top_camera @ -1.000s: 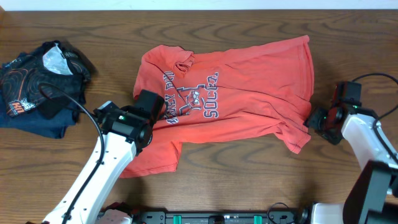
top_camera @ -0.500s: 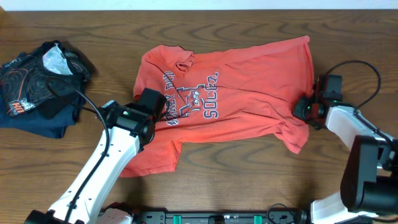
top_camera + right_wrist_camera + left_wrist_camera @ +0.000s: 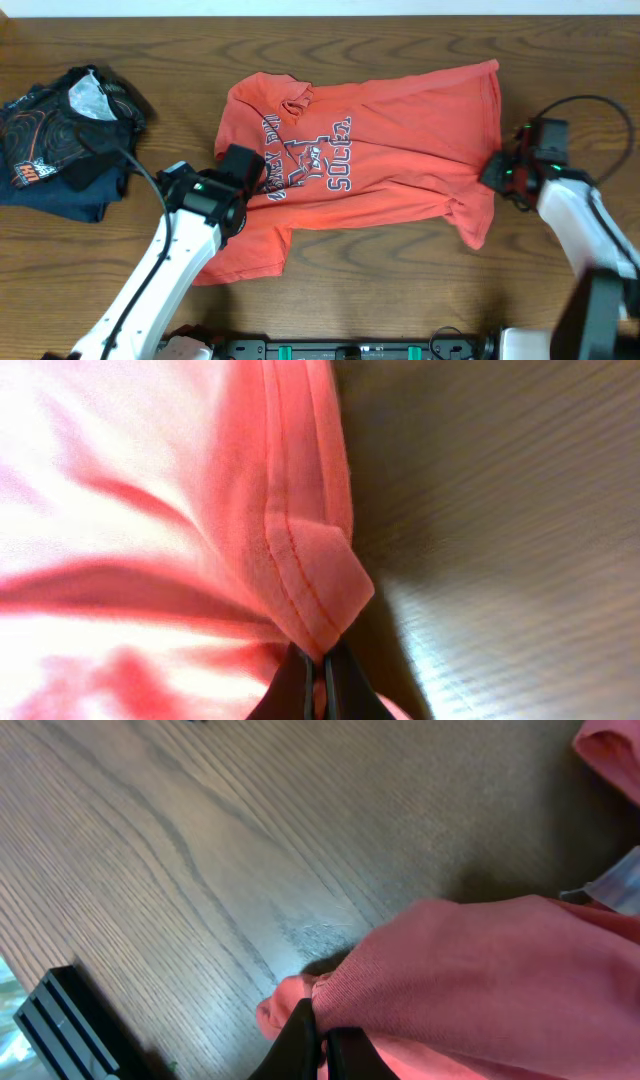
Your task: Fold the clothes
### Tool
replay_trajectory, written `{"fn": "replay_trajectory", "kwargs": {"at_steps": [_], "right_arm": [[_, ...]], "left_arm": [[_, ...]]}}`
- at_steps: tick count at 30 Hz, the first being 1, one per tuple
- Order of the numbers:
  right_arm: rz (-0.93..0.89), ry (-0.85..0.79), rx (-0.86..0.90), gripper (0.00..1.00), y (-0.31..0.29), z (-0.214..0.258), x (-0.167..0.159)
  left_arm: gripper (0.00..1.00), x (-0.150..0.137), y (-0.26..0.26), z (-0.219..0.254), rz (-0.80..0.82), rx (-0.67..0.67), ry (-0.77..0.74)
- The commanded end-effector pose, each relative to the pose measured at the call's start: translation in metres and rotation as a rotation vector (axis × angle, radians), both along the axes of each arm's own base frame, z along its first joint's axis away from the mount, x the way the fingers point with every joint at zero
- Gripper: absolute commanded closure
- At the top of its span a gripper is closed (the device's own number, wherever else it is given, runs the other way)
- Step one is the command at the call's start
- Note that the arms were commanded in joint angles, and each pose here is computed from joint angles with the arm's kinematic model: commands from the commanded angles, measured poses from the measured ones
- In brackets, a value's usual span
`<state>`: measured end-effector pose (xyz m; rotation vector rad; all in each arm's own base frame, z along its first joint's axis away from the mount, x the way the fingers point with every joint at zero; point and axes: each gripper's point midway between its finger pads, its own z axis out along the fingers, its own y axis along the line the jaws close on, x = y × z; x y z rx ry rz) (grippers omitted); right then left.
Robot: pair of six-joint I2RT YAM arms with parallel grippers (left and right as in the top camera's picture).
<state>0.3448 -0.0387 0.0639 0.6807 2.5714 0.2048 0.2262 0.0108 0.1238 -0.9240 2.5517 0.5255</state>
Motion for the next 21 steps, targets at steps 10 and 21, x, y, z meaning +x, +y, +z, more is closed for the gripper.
{"fn": "replay_trajectory", "kwargs": {"at_steps": [10,21], "right_arm": [[-0.106,-0.283,-0.146,0.99,-0.022,0.138,-0.069],[-0.099,-0.278,-0.134,0.99,-0.028,0.12,-0.03]], "left_arm": [[0.94,-0.027,0.01,0.059,-0.021,-0.097,-0.264],[0.94,-0.003,0.0,0.073,-0.023,-0.149,-0.402]]}}
